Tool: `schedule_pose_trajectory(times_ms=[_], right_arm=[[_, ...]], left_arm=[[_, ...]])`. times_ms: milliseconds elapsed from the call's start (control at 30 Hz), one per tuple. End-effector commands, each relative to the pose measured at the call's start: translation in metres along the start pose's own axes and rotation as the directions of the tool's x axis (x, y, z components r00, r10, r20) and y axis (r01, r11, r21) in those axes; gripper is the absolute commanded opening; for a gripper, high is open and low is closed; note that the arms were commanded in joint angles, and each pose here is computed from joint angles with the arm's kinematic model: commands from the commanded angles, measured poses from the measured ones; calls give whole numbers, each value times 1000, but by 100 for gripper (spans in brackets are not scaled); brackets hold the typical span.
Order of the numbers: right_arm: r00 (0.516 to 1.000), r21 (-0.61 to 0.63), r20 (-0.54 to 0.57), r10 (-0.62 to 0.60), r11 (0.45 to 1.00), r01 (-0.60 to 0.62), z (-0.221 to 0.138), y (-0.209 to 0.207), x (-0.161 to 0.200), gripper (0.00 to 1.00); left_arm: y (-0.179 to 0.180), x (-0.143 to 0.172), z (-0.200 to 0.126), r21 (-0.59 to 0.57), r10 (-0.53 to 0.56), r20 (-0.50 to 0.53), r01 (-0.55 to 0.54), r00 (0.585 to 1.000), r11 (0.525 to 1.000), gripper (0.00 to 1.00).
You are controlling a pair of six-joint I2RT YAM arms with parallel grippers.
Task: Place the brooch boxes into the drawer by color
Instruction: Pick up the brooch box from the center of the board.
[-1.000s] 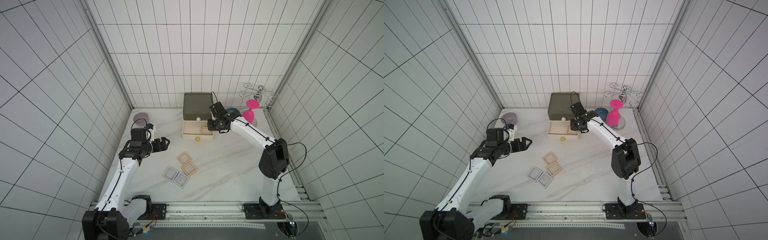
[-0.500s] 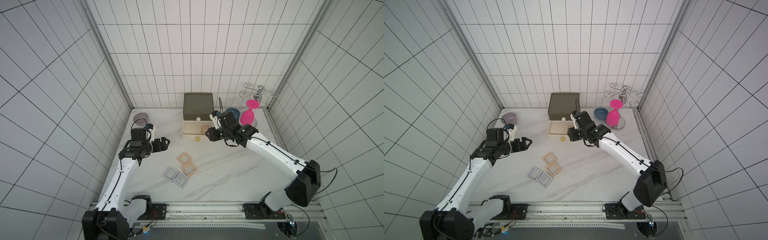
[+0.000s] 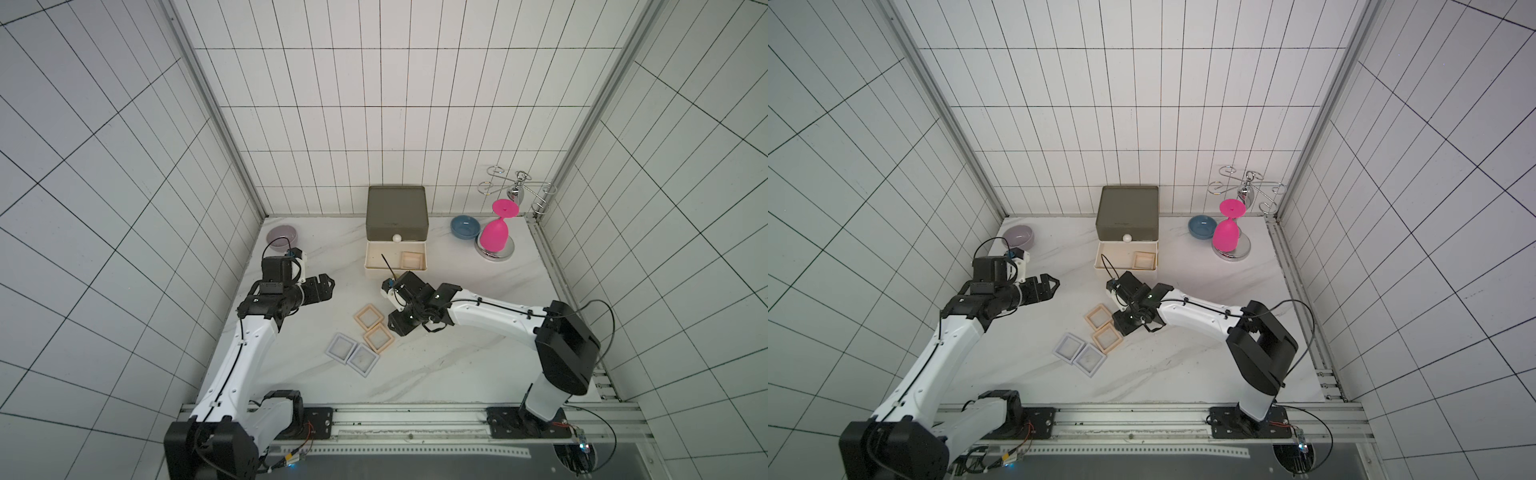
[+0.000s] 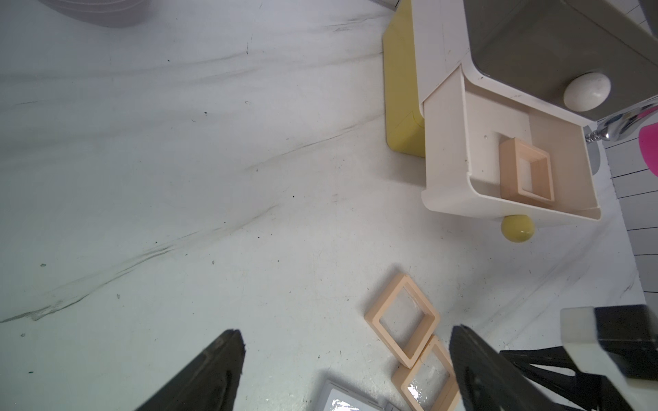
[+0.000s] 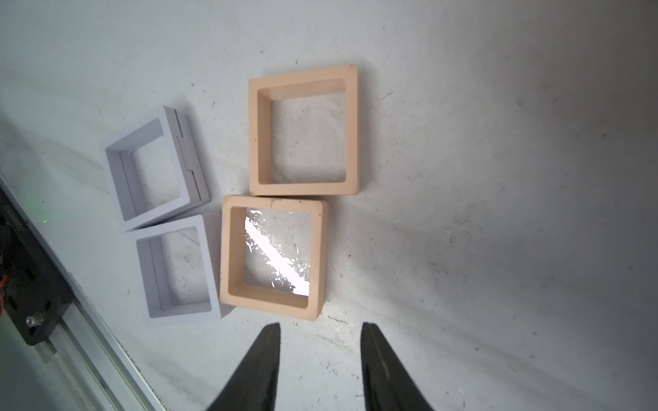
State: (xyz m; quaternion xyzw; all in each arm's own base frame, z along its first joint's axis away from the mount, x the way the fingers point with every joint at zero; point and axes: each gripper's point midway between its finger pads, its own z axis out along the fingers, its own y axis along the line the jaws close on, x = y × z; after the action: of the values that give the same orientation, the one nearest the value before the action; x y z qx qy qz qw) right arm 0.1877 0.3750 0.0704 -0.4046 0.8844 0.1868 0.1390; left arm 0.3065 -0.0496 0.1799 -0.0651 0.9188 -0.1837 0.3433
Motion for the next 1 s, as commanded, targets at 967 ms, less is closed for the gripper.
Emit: schedule_pose_trajectory(times_ms=[967], right_arm=[[985,125,-138,-100,985,118,43,-3,-12,21]], left_arm=[[2,-6,-5,-16,-3,27,4,1000,1000,94]])
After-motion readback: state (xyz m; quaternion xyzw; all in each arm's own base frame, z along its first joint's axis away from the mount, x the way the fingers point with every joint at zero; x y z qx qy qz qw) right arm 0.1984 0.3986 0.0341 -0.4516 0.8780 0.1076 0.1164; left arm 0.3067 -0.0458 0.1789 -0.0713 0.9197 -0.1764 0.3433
